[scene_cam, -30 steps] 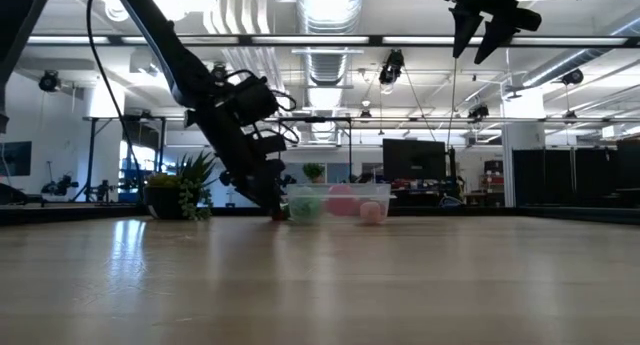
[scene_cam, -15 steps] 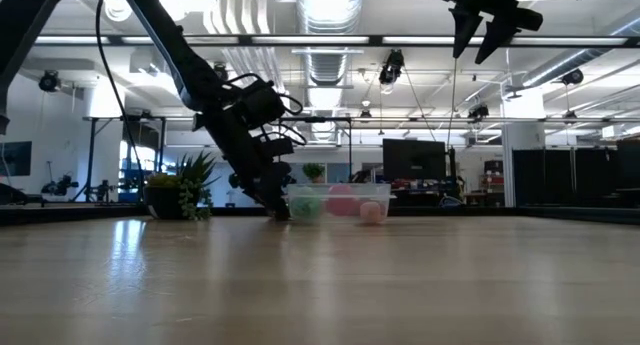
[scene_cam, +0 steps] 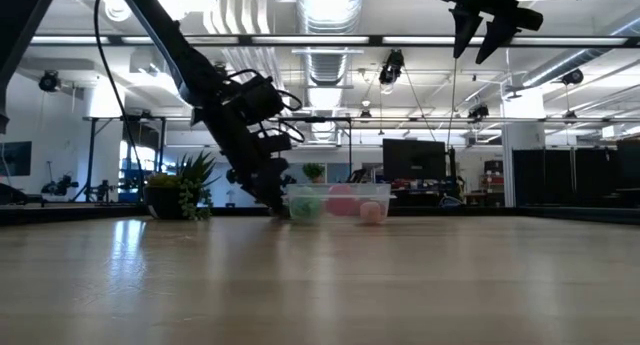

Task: Pick and placing Produce into tupperware
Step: Put the cherry into the transparent bin

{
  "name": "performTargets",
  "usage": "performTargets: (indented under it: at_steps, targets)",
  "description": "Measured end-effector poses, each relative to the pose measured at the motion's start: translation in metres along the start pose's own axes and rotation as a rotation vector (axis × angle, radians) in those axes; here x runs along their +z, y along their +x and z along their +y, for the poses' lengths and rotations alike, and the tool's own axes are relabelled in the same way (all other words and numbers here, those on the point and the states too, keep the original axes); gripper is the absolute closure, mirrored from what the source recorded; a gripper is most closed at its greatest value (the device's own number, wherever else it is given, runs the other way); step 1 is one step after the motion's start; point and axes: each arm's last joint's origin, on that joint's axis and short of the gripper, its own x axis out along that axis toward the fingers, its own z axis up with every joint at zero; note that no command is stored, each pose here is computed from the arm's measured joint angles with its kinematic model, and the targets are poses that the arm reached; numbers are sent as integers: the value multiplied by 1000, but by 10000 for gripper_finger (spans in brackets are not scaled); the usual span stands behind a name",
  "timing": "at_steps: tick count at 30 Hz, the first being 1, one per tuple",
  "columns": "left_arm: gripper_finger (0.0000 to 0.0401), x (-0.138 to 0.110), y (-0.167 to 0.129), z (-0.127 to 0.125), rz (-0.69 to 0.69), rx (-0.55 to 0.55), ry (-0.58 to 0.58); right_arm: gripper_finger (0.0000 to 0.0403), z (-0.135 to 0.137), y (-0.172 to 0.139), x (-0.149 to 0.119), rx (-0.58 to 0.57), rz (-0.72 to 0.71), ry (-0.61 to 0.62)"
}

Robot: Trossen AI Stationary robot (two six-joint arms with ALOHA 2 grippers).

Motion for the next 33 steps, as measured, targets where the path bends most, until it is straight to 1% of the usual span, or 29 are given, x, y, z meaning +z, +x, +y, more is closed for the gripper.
performTargets:
  at_steps: [4, 10, 12, 14, 16, 19, 21, 23, 27, 31, 33]
  targets:
    - [338, 7, -20, 2, -18, 13, 3, 173, 0, 0, 0, -1, 0, -8]
    - [332, 30, -69, 2, -175, 17, -6, 173, 0, 0, 0, -2, 2, -28]
    - [330, 37, -82, -2, -228, -35, 4, 174, 0, 0, 0, -2, 3, -41]
    - [330, 41, -87, -13, -249, -111, 28, 174, 0, 0, 0, -2, 3, -53]
    - [329, 41, -82, -27, -236, -160, 58, 174, 0, 0, 0, -1, 3, -63]
    - [329, 41, -69, -48, -222, -201, 99, 174, 0, 0, 0, -1, 4, -71]
    - [327, 45, -60, -57, -233, -179, 110, 174, 0, 0, 0, -2, 5, -75]
    - [319, 47, -50, -62, -213, -157, 107, 174, 0, 0, -1, 0, 8, -77]
    - [279, 51, -31, -67, -178, -166, 45, 174, 0, 0, -2, 6, 25, -86]
    - [222, 54, -23, -72, -168, -173, 49, 175, -1, 0, -4, 7, 50, -94]
    - [194, 56, -27, -72, -153, -173, 73, 175, -2, 0, -4, 2, 58, -97]
